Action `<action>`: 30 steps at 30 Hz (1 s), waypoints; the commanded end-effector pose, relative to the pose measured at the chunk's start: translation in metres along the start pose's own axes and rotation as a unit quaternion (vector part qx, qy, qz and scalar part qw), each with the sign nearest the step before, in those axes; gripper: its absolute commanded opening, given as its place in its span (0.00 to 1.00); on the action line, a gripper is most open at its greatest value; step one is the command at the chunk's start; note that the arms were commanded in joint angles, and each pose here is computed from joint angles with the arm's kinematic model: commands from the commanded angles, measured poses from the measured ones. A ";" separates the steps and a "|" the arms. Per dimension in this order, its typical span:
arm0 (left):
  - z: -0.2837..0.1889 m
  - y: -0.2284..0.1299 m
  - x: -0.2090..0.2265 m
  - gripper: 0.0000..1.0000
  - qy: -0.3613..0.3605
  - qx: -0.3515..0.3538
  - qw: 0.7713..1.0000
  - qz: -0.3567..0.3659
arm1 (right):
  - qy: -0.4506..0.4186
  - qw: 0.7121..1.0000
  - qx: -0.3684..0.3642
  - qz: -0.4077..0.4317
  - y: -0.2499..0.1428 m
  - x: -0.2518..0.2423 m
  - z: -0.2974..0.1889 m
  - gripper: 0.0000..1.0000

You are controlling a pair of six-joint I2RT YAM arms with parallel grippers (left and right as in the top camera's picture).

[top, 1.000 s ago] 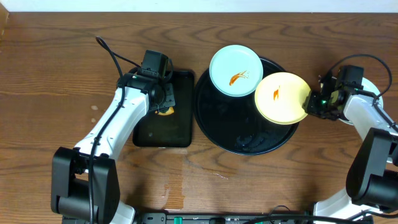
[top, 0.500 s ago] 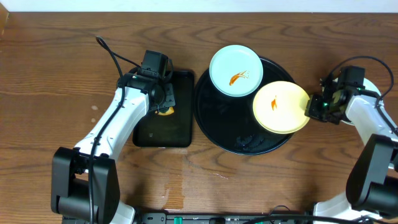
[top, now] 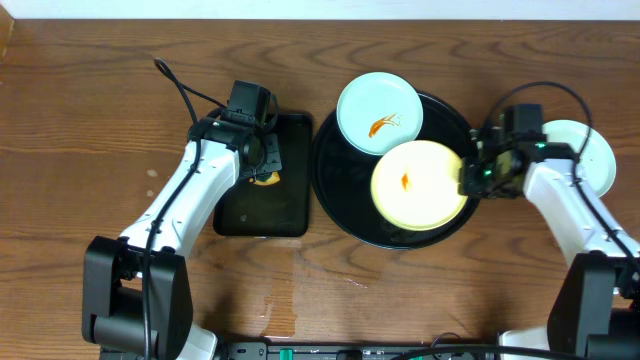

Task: Clean dirty plates on tray and stack at the side

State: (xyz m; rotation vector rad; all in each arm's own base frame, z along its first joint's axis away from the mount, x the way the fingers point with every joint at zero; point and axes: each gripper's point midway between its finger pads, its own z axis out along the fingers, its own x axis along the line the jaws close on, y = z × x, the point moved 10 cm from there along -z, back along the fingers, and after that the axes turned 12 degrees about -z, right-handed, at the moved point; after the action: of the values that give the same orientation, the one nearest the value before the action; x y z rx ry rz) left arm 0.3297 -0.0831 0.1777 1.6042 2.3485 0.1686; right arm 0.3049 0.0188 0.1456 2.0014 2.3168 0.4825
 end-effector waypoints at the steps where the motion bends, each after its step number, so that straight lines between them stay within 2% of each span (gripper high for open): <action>1: 0.001 -0.002 0.002 0.07 0.005 0.001 1.000 -0.005 | -0.005 1.000 0.010 -0.001 -0.008 0.013 0.010 0.01; 9: 0.033 -0.006 0.005 0.08 0.033 0.042 0.999 -0.004 | -0.009 1.000 -0.008 -0.004 -0.018 0.022 0.031 0.01; 21: 0.097 -0.019 0.016 0.08 0.090 0.107 0.990 -0.001 | -0.008 1.000 -0.021 -0.008 -0.015 0.023 0.032 0.01; 25: 0.101 -0.017 0.022 0.08 0.127 0.090 0.988 0.004 | -0.009 1.000 -0.023 -0.009 -0.014 0.023 0.032 0.01; 30: 0.087 -0.011 0.016 0.08 0.112 0.074 0.991 0.004 | -0.009 0.999 -0.041 -0.011 -0.009 0.023 0.031 0.01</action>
State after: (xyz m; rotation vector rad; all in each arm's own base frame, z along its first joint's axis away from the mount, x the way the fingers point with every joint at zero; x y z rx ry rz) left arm 0.3399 -0.0861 0.0984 1.7371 2.5235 0.1098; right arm 0.2992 0.0450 0.1171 1.9348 2.2890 0.5415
